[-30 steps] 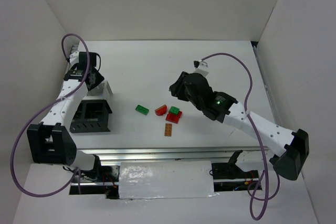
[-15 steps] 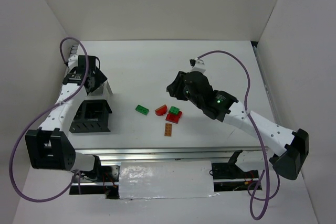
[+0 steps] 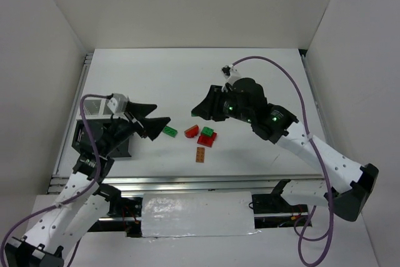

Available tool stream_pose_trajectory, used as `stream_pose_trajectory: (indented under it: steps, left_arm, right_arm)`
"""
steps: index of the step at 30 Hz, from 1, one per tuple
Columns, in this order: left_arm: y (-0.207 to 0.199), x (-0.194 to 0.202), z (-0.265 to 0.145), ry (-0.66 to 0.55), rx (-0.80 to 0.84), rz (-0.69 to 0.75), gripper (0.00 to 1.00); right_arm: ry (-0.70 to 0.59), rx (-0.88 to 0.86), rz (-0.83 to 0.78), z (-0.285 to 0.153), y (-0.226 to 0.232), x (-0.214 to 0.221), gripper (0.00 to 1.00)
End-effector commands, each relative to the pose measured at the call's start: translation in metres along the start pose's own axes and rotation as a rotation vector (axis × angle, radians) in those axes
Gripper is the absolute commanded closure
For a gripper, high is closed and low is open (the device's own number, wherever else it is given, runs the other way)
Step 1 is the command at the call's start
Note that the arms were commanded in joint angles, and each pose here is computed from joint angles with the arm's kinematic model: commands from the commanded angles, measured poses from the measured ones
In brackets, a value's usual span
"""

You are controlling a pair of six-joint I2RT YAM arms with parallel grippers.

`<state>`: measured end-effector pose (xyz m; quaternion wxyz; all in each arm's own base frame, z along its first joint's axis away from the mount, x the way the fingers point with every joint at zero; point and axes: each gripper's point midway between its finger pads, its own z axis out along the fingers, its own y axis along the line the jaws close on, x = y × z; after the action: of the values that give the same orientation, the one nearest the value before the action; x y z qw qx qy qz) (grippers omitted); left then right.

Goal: Sort the legos into containers by color

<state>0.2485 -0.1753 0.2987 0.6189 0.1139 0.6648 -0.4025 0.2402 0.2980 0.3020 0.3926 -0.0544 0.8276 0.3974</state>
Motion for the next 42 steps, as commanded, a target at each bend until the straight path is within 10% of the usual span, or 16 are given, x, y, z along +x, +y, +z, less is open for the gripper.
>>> stream_pose_trajectory:
  steps: [1, 12, 29, 42]
  left_arm:
    - [-0.069, -0.032, -0.017, -0.262, 0.361, 0.304, 0.04]
    - [-0.141, -0.030, -0.018, -0.230, 0.544, 0.458, 0.06]
    - [-0.148, -0.008, 0.011, -0.085, 0.555, 0.441, 0.15]
    - [-0.155, -0.019, 0.008, -0.095, 0.564, 0.423, 0.67]
  right_arm:
    - [0.048, -0.270, 0.018, -0.051, 0.053, -0.003, 1.00]
    - [0.208, -0.591, 0.215, -0.082, 0.095, 0.021, 1.00]
    - [0.230, -0.643, 0.213, -0.078, 0.107, 0.025, 1.00]
    - [0.227, -0.585, 0.238, -0.061, 0.097, 0.027, 1.00]
